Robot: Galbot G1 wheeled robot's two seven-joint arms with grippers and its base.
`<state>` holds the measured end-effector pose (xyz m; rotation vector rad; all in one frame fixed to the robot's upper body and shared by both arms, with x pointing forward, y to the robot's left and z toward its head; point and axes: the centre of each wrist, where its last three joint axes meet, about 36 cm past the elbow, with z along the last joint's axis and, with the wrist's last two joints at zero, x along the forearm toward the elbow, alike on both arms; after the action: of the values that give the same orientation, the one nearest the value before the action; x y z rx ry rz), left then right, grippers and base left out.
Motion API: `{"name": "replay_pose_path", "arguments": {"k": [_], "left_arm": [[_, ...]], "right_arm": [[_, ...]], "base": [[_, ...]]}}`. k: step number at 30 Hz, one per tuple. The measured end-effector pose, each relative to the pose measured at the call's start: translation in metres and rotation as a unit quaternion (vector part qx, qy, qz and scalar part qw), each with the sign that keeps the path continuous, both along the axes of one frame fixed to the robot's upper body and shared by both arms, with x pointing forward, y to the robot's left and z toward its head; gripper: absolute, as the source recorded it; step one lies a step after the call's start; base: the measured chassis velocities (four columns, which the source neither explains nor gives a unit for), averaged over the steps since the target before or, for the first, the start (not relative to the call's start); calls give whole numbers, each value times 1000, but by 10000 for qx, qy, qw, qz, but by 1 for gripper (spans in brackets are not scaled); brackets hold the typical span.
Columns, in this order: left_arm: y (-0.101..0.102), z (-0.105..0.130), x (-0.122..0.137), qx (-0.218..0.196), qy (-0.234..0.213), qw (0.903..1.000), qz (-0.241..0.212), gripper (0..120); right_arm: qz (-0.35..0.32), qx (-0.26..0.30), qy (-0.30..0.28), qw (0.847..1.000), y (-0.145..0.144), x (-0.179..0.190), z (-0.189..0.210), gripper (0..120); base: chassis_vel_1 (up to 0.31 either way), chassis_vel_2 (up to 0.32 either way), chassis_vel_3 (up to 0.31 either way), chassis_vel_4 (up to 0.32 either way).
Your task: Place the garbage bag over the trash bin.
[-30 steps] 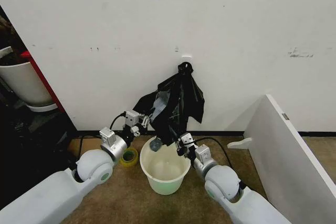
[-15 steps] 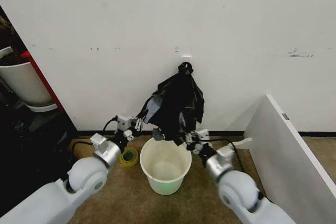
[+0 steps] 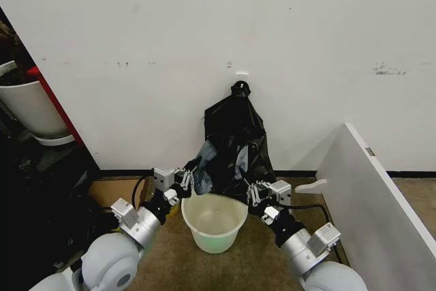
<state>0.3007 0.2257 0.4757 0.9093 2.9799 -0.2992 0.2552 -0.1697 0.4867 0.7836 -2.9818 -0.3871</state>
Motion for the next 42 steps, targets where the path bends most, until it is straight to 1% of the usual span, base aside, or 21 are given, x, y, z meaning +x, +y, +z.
{"name": "replay_pose_path", "arguments": {"k": [3, 5, 7, 9, 15, 18, 21, 23, 26, 29, 32, 33, 35, 38, 42], "left_arm": [[0, 2, -4, 16, -15, 10000, -47, 0], [2, 3, -9, 111, -93, 9998, -110, 0], [6, 2, -9, 193, -207, 9995, -133, 0], [6, 2, -9, 200, -224, 9995, -130, 0], [8, -5, -3, 124, -269, 9995, 60, 0], [9, -7, 0, 125, -290, 9994, 104, 0], [12, -9, 7, 147, -360, 9991, 165, 0], [15, -14, 15, 186, -366, 9989, 226, 0], [15, -19, 19, 195, -337, 9989, 264, 0], [14, -33, 26, 205, -272, 9988, 357, 0], [11, -49, 39, 255, -359, 9977, 518, 0], [11, -49, 39, 255, -359, 9977, 518, 0], [9, -50, 49, 246, -437, 9970, 595, 0], [8, -43, 62, 224, -599, 9959, 638, 0], [13, -38, 67, 291, -658, 9954, 629, 0]], "right_arm": [[21, 96, 20, 9999, 2, 1, 1, 0], [56, 248, 17, 9997, 6, 6, -4, 0], [90, 363, -15, 9993, 11, 12, -11, 0], [96, 400, -17, 9992, 13, 14, -13, 0], [93, 675, -15, 9977, 32, 40, -35, 0], [92, 709, 15, 9974, 36, 44, -37, 0], [117, 786, 20, 9968, 45, 52, -41, 0], [104, 835, -18, 9965, 51, 60, -43, 0], [69, 869, -42, 9962, 53, 66, -43, 0], [1, 942, -104, 9955, 54, 79, -43, 0], [-93, 1003, -185, 9947, 57, 98, -48, 0], [-93, 1003, -185, 9947, 57, 98, -48, 0], [-119, 1016, -178, 9946, 58, 103, -50, 0], [-142, 1080, -115, 9940, 60, 104, -50, 0], [-162, 1165, 0, 9931, 63, 100, -52, 0]], "base": [[0, 0, 0, 0], [0, 0, 0, 0], [0, 0, 0, 0], [0, 0, 0, 0], [0, 0, 0, 0], [0, 0, 0, 0], [0, 0, 0, 0], [0, 0, 0, 0], [0, 0, 0, 0], [0, 0, 0, 0], [0, 0, 0, 0], [0, 0, 0, 0], [0, 0, 0, 0], [0, 0, 0, 0], [0, 0, 0, 0]]}}
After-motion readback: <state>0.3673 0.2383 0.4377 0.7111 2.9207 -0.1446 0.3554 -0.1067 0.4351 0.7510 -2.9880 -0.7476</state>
